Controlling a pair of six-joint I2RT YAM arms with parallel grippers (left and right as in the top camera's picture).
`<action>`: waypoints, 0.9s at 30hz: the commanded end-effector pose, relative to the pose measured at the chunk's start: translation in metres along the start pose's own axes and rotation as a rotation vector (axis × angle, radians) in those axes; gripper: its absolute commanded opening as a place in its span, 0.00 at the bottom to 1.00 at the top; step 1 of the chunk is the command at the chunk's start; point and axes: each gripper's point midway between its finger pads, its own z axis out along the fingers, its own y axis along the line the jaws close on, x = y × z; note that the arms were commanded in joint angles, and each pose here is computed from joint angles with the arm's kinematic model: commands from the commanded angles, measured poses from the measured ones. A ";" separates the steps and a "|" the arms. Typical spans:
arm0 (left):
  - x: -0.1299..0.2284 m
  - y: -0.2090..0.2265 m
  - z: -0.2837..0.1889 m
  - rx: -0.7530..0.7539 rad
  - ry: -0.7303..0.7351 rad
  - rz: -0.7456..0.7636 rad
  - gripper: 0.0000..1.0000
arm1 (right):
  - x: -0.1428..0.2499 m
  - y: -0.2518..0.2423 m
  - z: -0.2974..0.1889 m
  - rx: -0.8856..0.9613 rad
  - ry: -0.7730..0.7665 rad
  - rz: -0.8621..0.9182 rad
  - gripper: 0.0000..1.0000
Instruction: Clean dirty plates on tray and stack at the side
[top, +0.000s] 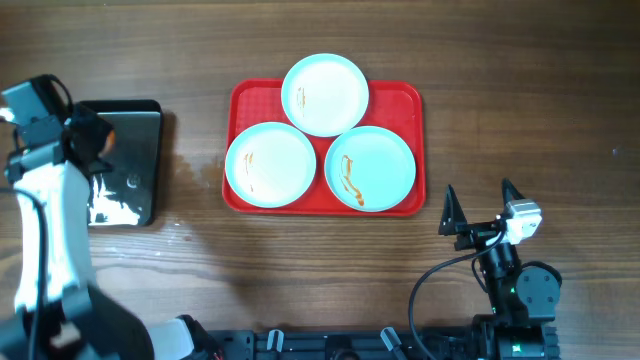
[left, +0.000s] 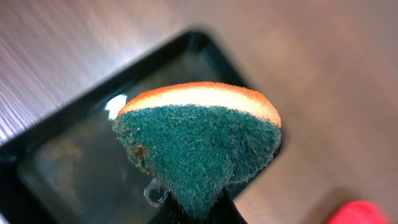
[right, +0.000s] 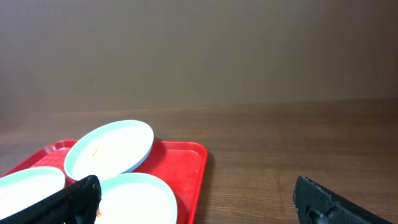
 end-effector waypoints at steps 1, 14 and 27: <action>0.042 0.021 0.042 -0.086 0.153 0.178 0.04 | -0.002 -0.001 0.000 0.004 -0.009 0.009 1.00; 0.011 0.000 0.003 0.021 0.013 0.186 0.04 | -0.002 -0.001 0.000 0.004 -0.009 0.010 0.99; -0.006 -0.038 -0.057 0.246 -0.060 0.135 0.04 | -0.002 -0.001 0.000 0.004 -0.009 0.010 1.00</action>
